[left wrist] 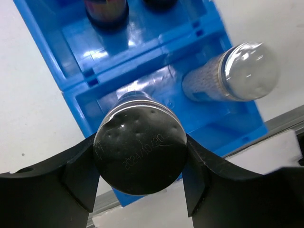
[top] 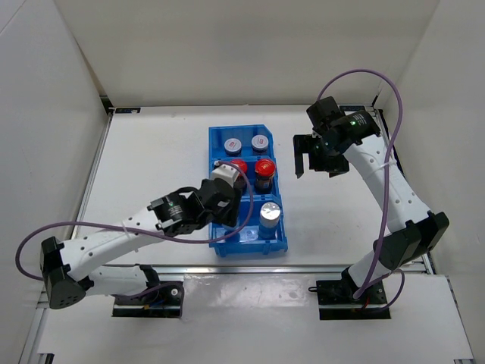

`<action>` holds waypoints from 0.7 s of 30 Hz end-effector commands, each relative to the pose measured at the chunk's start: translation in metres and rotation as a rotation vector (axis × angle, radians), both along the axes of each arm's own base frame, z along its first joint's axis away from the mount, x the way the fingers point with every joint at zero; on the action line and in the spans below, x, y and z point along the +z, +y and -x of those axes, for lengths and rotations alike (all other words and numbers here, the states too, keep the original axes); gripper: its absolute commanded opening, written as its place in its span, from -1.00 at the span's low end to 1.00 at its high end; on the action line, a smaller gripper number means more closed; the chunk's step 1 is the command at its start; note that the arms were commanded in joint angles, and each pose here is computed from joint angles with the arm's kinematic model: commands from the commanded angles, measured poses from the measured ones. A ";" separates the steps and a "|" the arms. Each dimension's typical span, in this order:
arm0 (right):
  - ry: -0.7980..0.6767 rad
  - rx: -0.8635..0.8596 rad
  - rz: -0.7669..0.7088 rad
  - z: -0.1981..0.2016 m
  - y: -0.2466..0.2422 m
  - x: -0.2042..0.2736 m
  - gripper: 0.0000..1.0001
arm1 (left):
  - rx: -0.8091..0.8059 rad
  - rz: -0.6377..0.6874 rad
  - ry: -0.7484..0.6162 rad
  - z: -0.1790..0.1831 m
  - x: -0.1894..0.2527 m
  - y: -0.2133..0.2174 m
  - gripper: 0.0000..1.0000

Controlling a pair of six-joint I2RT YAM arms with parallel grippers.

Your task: Organize the condiment bottles

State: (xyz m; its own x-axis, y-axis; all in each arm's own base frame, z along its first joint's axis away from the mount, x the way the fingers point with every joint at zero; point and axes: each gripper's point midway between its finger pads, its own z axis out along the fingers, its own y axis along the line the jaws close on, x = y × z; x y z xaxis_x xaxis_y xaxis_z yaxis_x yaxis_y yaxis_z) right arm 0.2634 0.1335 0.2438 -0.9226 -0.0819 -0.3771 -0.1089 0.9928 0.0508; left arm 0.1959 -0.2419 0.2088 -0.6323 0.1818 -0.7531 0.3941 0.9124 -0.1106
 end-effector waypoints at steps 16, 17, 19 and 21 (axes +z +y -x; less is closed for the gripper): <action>0.028 0.007 0.057 0.014 -0.015 0.001 0.98 | 0.032 0.052 -0.064 -0.031 -0.012 -0.036 1.00; 0.028 0.007 0.057 0.014 -0.015 0.001 0.98 | 0.039 0.044 -0.068 -0.031 -0.005 -0.034 1.00; 0.028 0.007 0.057 0.014 -0.015 0.001 0.98 | 0.070 0.019 -0.087 -0.036 0.003 -0.028 1.00; 0.028 0.007 0.057 0.014 -0.015 0.001 0.98 | 0.106 0.013 -0.125 -0.043 0.035 -0.019 1.00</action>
